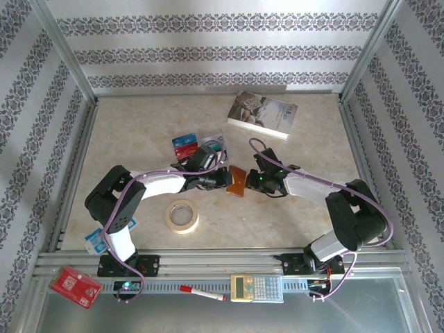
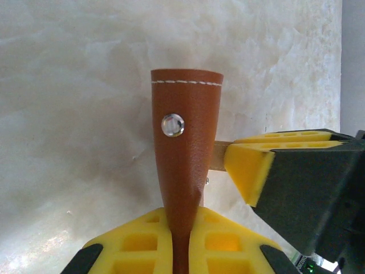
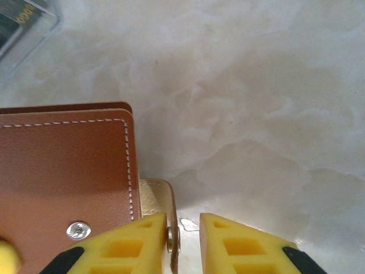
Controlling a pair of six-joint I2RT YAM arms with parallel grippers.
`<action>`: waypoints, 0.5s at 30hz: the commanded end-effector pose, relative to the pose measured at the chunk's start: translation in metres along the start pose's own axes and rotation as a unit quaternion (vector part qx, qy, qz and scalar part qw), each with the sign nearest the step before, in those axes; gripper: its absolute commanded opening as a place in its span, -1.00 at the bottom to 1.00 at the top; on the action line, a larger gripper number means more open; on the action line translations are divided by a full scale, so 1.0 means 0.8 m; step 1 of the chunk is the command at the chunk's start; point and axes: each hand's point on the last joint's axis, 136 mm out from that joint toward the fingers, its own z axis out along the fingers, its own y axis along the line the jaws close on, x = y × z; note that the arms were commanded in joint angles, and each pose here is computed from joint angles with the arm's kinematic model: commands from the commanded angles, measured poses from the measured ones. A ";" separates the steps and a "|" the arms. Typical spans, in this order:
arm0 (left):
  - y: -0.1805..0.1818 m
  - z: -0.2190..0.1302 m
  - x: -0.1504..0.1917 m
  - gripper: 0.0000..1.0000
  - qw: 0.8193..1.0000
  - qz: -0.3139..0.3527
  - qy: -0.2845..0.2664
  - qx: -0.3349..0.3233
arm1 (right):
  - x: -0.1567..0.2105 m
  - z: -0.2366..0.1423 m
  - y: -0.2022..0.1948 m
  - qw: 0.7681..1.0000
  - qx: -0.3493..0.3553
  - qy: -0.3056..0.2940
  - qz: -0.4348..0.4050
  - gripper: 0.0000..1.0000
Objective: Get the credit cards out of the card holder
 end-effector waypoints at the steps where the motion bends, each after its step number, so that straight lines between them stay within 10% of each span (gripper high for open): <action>1: -0.017 -0.006 -0.008 -1.00 1.000 0.016 -0.005 0.015 | -0.006 0.003 0.007 1.000 -0.010 0.000 -0.003 -0.52; 10: -0.007 -0.003 -0.009 -1.00 1.000 0.005 -0.010 -0.001 | -0.014 0.003 0.006 1.000 -0.010 -0.005 -0.003 -0.93; 15: 0.008 0.002 -0.015 -0.42 0.999 -0.008 -0.024 -0.025 | -0.020 -0.017 0.006 0.999 -0.005 -0.019 -0.025 -1.00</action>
